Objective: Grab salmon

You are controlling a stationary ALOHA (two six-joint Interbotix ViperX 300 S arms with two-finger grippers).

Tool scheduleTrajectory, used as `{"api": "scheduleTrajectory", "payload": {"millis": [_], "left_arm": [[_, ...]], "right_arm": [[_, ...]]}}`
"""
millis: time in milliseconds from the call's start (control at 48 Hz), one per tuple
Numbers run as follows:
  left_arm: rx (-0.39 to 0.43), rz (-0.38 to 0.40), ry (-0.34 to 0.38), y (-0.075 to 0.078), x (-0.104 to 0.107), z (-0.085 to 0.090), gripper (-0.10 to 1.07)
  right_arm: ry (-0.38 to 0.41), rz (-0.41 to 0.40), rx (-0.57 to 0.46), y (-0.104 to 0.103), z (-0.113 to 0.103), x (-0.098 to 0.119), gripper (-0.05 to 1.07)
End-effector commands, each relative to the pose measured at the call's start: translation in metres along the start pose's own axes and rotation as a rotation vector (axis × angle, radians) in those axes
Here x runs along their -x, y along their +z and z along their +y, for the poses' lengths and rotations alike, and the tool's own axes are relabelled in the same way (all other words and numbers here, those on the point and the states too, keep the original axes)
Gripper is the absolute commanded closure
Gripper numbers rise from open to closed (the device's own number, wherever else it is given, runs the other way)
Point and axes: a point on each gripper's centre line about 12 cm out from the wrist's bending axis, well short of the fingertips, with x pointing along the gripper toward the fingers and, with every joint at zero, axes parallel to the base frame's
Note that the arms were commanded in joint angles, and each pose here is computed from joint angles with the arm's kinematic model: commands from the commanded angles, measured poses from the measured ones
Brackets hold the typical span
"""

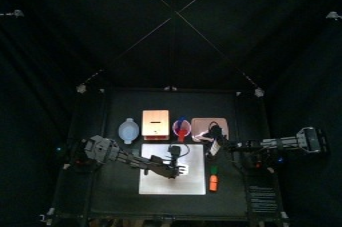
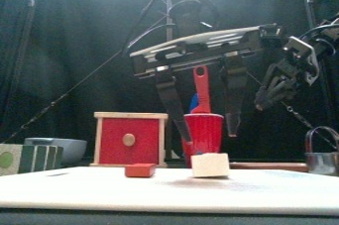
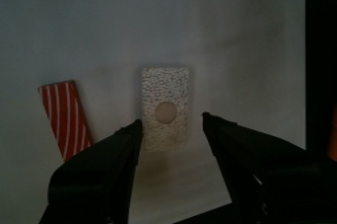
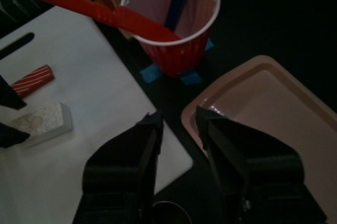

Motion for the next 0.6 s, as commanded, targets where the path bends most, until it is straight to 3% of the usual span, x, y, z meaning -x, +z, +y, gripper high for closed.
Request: {"api": "scheduleTrajectory", "payload": {"millis": [0, 312, 479, 583], "left_arm": [[0.017, -0.004, -0.042, 0.008, 0.013, -0.009, 0.11], [0.012, -0.003, -0.049, 0.009, 0.018, -0.010, 0.11], [0.009, -0.016, -0.053, 0.012, 0.034, -0.009, 0.11], [-0.002, -0.063, -0.045, 0.020, 0.048, -0.007, 0.11]], "right_arm": [[0.004, -0.010, 0.001, 0.003, 0.001, 0.001, 0.30], [0.007, -0.012, -0.001, 0.004, 0.002, 0.001, 0.30], [0.007, -0.012, -0.002, 0.004, 0.002, 0.001, 0.30], [0.009, -0.011, -0.002, 0.003, 0.002, 0.002, 0.30]]}}
